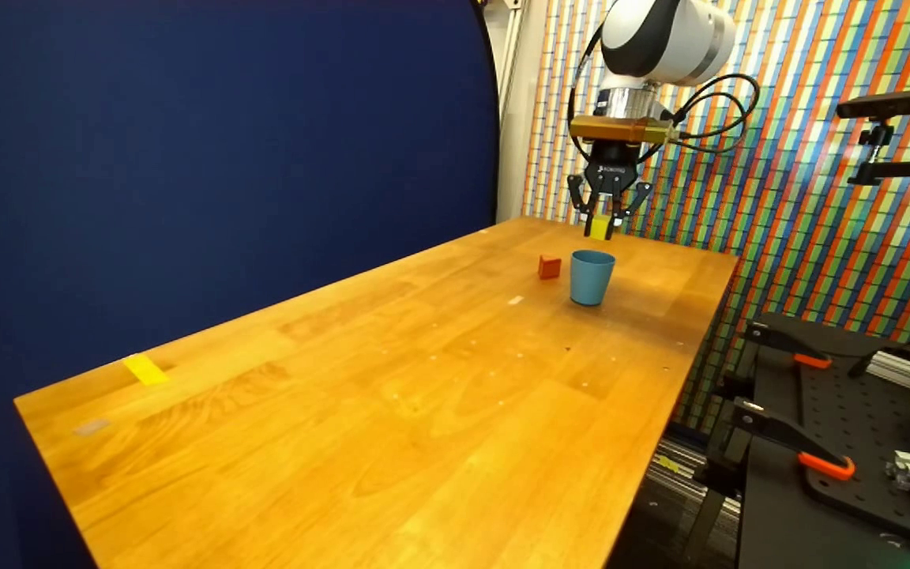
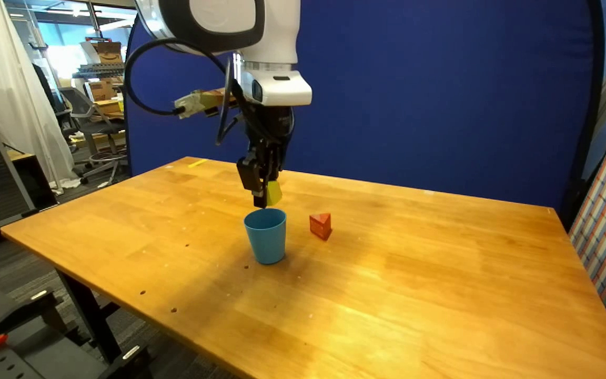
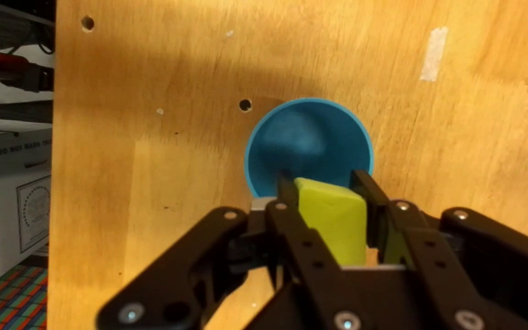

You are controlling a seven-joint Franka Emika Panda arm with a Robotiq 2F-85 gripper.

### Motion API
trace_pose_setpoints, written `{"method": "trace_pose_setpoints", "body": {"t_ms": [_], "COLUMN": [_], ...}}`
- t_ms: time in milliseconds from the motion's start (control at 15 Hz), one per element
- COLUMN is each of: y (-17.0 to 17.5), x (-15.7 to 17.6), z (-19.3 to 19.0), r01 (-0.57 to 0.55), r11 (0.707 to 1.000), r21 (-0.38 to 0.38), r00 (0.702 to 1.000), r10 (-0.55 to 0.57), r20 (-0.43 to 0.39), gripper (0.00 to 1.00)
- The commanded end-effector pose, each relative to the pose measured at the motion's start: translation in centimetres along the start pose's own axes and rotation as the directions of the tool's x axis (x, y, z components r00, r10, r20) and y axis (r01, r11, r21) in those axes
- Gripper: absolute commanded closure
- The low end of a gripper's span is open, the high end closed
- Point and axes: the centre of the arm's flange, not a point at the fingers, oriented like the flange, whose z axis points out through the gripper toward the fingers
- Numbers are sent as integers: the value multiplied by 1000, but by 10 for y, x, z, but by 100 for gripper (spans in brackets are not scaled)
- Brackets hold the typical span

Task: Put the yellow block in the cup

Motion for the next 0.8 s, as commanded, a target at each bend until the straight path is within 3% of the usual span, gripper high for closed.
{"method": "trace_pose_setpoints", "body": {"t_ms": [0, 200, 333, 533, 733], "y": [-15, -9, -11, -22, -43], "x": [8, 0, -16, -52, -91], "z": [8, 12, 1, -22, -54], "r01": [2, 25, 140, 298, 430], "r11": [1000, 999, 989, 954, 902], "r21": [12, 27, 51, 23, -31], "r00": [999, 996, 980, 939, 875], "r10": [-3, -27, -145, -298, -408], "r20": [34, 87, 136, 175, 260], "gripper": [34, 10, 0, 0, 0]}}
